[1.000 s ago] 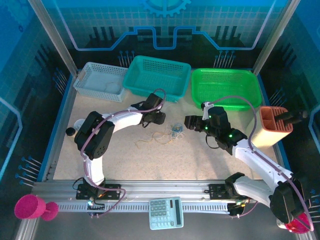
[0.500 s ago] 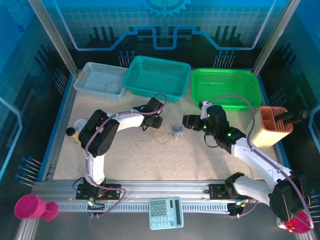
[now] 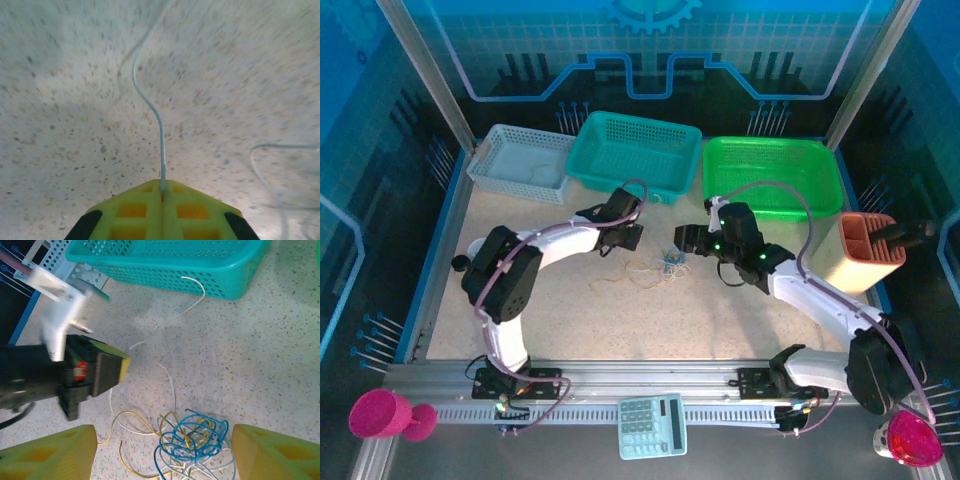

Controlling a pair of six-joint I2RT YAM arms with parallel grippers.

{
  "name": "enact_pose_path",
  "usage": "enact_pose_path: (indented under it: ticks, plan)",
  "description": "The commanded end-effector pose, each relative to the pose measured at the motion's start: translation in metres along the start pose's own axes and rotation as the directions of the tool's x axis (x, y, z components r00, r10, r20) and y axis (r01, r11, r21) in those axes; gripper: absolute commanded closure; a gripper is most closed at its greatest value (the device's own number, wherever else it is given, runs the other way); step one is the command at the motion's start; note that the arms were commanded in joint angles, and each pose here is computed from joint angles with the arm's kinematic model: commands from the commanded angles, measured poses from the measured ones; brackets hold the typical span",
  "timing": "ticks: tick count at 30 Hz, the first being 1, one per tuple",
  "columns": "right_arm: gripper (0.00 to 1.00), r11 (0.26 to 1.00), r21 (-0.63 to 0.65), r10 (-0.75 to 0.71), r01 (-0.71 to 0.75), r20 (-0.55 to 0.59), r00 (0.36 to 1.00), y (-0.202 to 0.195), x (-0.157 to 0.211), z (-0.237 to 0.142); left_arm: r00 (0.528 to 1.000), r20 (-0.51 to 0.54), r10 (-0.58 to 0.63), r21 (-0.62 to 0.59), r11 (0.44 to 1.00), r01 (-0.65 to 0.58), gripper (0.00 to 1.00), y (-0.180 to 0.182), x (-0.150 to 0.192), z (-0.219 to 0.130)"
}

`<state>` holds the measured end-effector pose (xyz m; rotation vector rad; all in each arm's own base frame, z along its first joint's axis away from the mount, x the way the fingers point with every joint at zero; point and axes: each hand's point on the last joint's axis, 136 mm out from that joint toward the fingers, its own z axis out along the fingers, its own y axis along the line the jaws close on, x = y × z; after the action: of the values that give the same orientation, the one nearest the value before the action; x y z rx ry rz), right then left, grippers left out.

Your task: Untangle the cables

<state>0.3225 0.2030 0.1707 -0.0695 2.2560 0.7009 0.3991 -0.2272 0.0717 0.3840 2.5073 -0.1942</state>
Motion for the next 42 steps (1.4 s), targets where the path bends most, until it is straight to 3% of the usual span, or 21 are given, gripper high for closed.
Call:
enact_pose_path:
  ticks: [1, 12, 19, 27, 32, 38, 40, 42]
  plan:
    - [0.28, 0.998, -0.067, 0.003, 0.0, 0.048, 0.999, 0.022, -0.022, 0.001, 0.997, 0.082, -0.001, 0.068, 0.998, -0.004, 1.0, -0.011, -0.026, -0.041]
    - [0.28, 0.997, -0.081, 0.0, 0.006, 0.072, 0.997, 0.03, -0.035, -0.001, 0.928, 0.362, -0.084, 0.172, 0.985, 0.021, 1.0, -0.009, -0.138, -0.141]
    - [0.28, 0.997, -0.071, 0.001, 0.004, 0.068, 0.998, 0.026, -0.03, -0.003, 0.866, 0.481, -0.136, 0.176, 0.983, 0.057, 1.0, 0.015, -0.211, -0.166]
    - [0.28, 0.999, -0.04, -0.005, 0.008, 0.075, 0.997, 0.019, -0.027, -0.012, 0.852, 0.49, -0.184, 0.154, 0.98, 0.123, 1.0, 0.043, -0.258, -0.128]
    - [0.28, 0.999, -0.031, -0.011, 0.014, 0.075, 0.997, 0.017, -0.027, -0.017, 0.864, 0.445, -0.236, 0.138, 0.971, 0.194, 1.0, 0.062, -0.258, -0.085]
    - [0.28, 0.999, -0.03, -0.013, 0.015, 0.074, 0.997, 0.017, -0.027, -0.018, 0.893, 0.378, -0.246, 0.092, 0.969, 0.228, 1.0, 0.075, -0.235, -0.039]
    - [0.28, 0.999, -0.034, -0.013, 0.015, 0.074, 0.997, 0.018, -0.027, -0.018, 0.907, 0.34, -0.249, 0.093, 0.968, 0.231, 0.89, 0.076, -0.224, -0.026]
    - [0.28, 0.999, -0.038, -0.011, 0.014, 0.075, 0.997, 0.019, -0.028, -0.018, 0.916, 0.317, -0.245, 0.083, 0.97, 0.23, 0.52, 0.077, -0.218, -0.022]
